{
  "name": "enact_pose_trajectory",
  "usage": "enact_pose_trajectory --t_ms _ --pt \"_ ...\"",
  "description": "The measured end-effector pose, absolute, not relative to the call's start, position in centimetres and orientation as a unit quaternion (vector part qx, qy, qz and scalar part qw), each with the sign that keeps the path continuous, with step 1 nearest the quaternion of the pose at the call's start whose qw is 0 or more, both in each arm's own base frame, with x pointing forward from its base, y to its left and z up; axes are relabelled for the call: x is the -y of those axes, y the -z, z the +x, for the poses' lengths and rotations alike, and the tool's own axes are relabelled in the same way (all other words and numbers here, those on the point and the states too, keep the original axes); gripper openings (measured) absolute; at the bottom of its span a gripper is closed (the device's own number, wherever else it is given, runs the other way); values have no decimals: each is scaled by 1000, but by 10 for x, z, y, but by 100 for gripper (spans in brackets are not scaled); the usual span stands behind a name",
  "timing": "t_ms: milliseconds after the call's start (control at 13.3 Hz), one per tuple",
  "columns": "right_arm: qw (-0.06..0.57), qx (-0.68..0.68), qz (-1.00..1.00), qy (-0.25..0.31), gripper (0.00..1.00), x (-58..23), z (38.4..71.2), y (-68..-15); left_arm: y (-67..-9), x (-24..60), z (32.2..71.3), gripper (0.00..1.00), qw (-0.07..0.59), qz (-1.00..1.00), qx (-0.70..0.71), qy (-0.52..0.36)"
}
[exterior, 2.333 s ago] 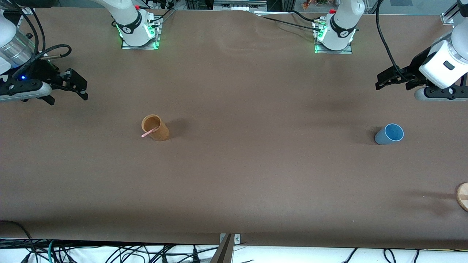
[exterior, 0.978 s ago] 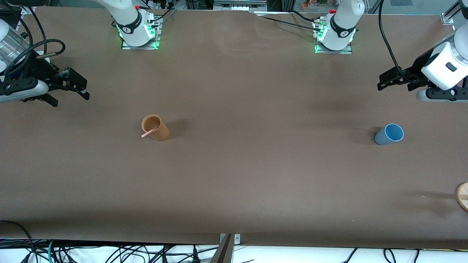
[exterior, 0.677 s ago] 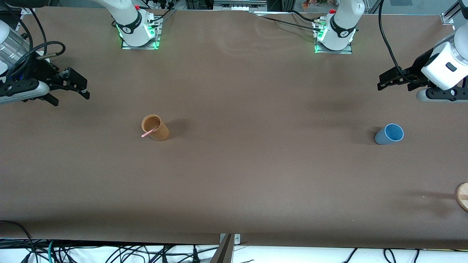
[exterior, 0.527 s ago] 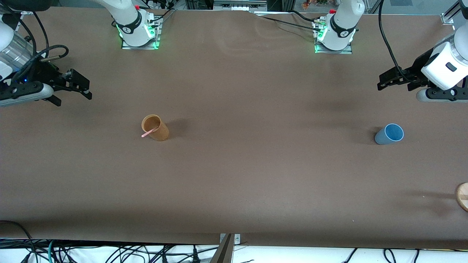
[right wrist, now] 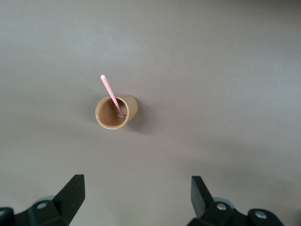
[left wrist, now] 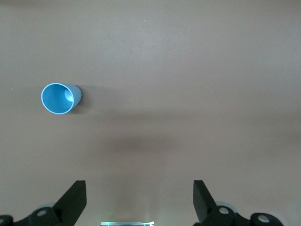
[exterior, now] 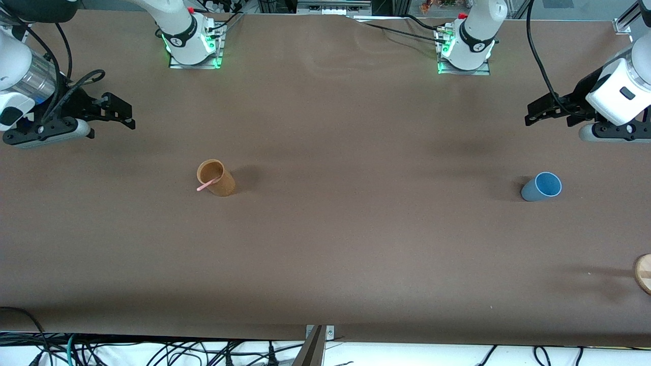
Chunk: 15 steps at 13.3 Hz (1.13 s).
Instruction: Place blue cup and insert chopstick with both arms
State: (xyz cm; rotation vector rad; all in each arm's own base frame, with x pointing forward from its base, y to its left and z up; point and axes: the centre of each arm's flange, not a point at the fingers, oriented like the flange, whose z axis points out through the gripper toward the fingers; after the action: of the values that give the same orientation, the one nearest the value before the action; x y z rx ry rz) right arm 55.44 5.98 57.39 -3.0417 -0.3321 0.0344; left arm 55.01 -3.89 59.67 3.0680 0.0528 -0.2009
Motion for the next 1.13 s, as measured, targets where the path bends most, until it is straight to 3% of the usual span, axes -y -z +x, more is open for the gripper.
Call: enact_pose_trajectory --t_ms 376,677,1129 --pt "45 128 -991 -21 100 -59 547 -580 -597 39 550 100 33 997 -17 65" --pt "42 150 -988 6 100 -88 555 -576 -597 39 550 100 33 997 -17 66" --pt "19 182 -983 11 100 -205 598 -450 -595 40 551 100 33 997 -17 67"
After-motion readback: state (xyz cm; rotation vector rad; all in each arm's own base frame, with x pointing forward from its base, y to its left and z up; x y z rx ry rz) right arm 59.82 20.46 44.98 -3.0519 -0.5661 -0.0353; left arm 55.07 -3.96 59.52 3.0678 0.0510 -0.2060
